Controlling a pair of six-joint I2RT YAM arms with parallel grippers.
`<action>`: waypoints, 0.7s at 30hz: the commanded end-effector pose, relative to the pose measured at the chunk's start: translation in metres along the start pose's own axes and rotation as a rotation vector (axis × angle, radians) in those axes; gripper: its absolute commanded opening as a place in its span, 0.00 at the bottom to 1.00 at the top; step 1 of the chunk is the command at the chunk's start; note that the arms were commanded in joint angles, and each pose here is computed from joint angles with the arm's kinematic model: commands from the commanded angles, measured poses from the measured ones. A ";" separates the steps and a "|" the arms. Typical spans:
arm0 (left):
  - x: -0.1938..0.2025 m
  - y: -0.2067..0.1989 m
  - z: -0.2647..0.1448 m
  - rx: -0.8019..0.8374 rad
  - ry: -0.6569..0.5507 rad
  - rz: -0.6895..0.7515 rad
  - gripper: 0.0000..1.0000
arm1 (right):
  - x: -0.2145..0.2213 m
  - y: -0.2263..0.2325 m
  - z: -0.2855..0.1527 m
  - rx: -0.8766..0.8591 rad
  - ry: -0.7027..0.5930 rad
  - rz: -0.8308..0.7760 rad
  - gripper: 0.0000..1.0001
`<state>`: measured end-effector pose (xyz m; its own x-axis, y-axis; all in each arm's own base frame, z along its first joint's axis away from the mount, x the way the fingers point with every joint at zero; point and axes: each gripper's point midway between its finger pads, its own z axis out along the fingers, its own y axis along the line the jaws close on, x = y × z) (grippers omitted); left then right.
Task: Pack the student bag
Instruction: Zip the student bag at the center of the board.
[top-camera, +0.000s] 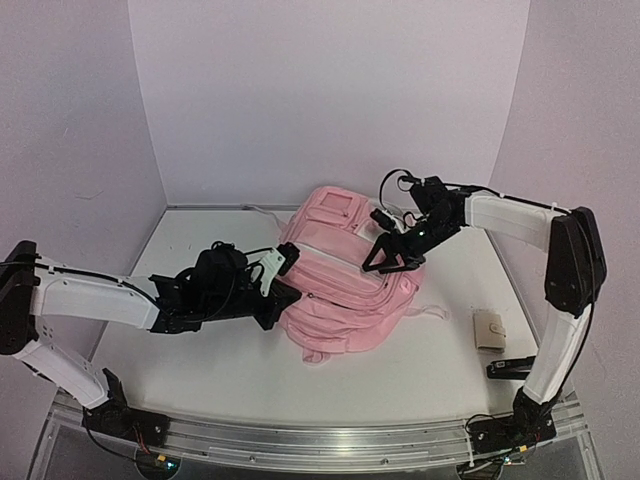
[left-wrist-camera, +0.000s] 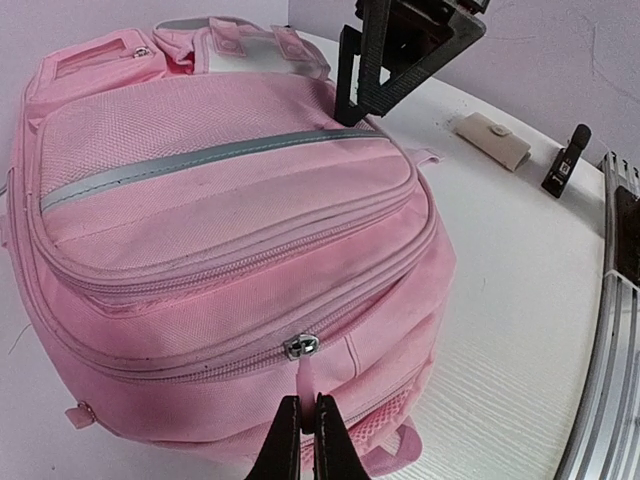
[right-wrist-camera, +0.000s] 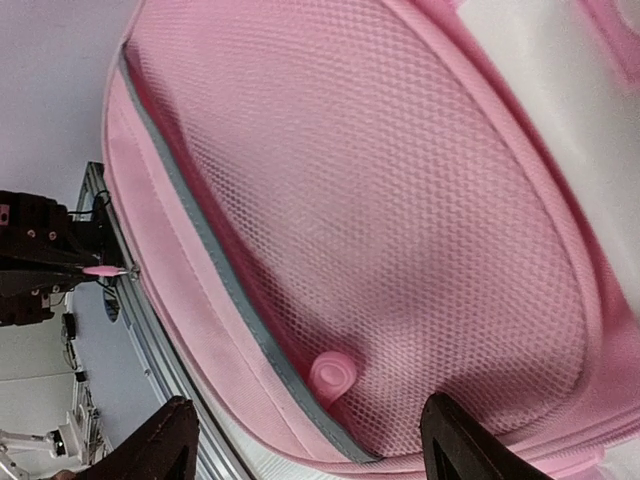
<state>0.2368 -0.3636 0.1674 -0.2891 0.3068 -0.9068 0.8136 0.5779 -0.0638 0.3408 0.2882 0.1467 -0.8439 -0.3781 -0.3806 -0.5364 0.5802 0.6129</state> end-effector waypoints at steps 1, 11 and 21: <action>-0.019 -0.014 -0.009 0.085 -0.036 -0.004 0.00 | 0.034 0.005 0.038 -0.114 0.144 0.084 0.77; -0.012 -0.070 0.012 0.259 -0.006 0.045 0.00 | -0.001 0.044 0.054 -0.164 0.064 0.054 0.76; -0.021 -0.017 -0.007 -0.003 -0.086 0.005 0.00 | 0.008 0.021 -0.018 -0.085 -0.065 0.102 0.76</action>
<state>0.2070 -0.3897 0.1522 -0.2842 0.3513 -0.8921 0.8705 0.4845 -0.0865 0.3250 0.3244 0.1585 -0.8762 -0.3384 -0.3431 -0.4749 0.4853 0.7341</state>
